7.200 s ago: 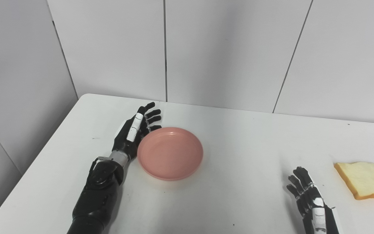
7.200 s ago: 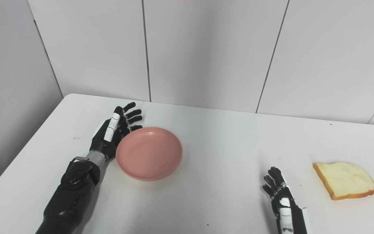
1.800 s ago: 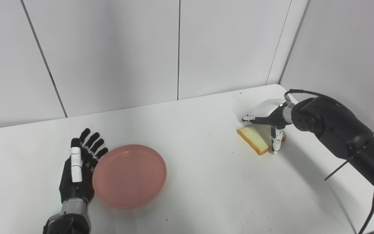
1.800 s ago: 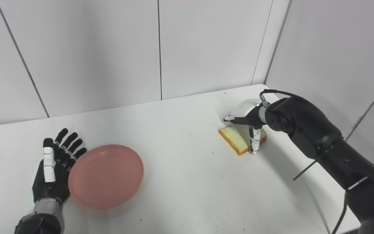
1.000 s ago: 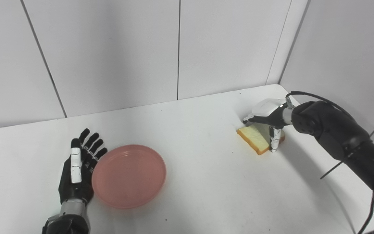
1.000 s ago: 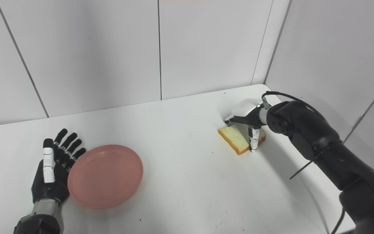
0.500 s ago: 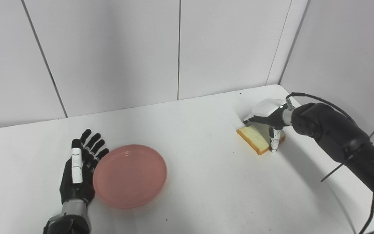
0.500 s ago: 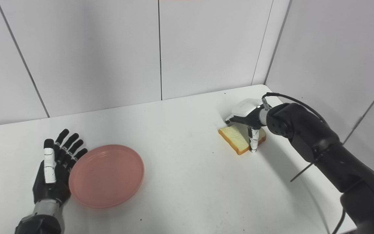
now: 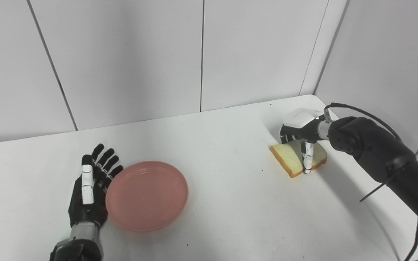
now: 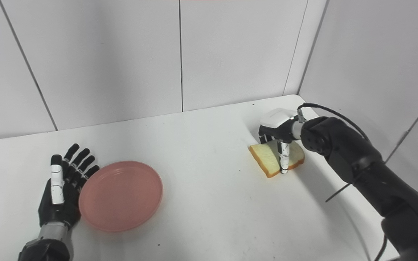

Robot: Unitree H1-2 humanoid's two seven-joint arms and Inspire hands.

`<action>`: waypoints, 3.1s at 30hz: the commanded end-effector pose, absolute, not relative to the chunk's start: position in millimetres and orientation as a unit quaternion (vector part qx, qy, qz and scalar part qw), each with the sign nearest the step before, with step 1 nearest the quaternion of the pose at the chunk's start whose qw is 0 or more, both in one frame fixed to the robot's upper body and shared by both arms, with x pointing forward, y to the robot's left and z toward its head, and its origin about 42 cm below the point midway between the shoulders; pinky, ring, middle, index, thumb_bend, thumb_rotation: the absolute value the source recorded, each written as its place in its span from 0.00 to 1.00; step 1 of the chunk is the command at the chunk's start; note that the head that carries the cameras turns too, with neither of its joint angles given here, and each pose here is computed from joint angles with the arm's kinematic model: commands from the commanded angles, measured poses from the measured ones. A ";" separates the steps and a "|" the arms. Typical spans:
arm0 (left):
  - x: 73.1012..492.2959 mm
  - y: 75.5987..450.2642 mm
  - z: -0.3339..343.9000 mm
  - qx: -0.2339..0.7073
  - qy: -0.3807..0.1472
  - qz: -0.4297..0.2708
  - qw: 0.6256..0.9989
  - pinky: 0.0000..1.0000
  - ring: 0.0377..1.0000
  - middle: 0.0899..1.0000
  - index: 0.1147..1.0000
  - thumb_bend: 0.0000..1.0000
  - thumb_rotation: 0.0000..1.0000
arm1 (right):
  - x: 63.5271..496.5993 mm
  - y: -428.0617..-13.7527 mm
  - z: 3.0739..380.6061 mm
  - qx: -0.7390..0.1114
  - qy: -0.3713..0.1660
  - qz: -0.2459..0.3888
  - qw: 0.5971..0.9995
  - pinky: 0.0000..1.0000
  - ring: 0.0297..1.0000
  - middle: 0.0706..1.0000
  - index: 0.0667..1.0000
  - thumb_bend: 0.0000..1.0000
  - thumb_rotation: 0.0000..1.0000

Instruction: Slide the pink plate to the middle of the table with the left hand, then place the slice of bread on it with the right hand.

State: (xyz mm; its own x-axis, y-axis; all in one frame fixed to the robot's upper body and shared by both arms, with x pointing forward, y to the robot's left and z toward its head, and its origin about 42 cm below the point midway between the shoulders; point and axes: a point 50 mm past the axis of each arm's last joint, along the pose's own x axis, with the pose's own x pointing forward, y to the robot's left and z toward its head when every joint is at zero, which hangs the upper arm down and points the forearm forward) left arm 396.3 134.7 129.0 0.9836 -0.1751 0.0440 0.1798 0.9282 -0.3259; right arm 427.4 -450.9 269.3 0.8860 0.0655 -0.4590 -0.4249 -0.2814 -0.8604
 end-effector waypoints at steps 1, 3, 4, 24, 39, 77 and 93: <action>390.6 134.1 117.6 -0.165 0.025 -0.085 0.982 0.78 0.84 0.84 0.84 0.88 0.84 | 417.7 -457.1 253.8 -0.775 0.131 0.235 0.572 0.43 0.47 0.45 0.45 0.53 0.00; 390.3 133.7 117.9 -0.160 0.025 -0.083 0.983 0.77 0.84 0.83 0.84 0.88 0.84 | 415.2 -457.3 254.6 -0.772 0.132 0.234 0.575 0.44 0.48 0.46 0.44 0.53 0.00; 390.2 133.5 118.0 -0.160 0.024 -0.084 0.983 0.76 0.83 0.83 0.84 0.89 0.84 | 414.2 -457.9 255.2 -0.771 0.130 0.234 0.578 0.44 0.49 0.47 0.44 0.53 0.00; 389.2 112.4 119.7 -0.154 0.023 -0.092 0.984 0.77 0.84 0.83 0.85 0.84 0.87 | 422.0 -430.4 335.0 -0.793 0.023 0.219 0.568 0.41 0.46 0.43 0.47 0.53 0.00; 391.4 92.4 119.0 -0.155 0.022 -0.101 0.982 0.78 0.85 0.85 0.86 0.83 0.89 | 438.3 -355.4 378.2 -0.789 -0.084 0.265 0.548 0.21 0.26 0.35 0.48 0.52 0.00; 392.0 56.0 113.8 -0.156 0.020 -0.095 0.983 0.74 0.83 0.82 0.85 0.83 0.88 | 446.5 -149.1 355.2 -0.715 -0.249 0.365 0.541 0.27 0.32 0.38 0.49 0.52 0.00; 392.1 57.4 111.2 -0.157 0.024 -0.092 0.983 0.74 0.82 0.81 0.84 0.82 0.89 | 445.6 -147.1 343.0 -0.710 -0.244 0.369 0.548 0.37 0.43 0.43 0.47 0.53 0.01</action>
State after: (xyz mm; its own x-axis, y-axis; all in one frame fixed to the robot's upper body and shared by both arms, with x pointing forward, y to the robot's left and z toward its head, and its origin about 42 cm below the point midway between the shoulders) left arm 400.0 64.5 127.0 0.9794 -0.1923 0.0624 0.2021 0.9358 -0.2889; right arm 446.1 -151.3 320.0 0.5962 0.7321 -0.3297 -0.1291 -0.3178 -0.9393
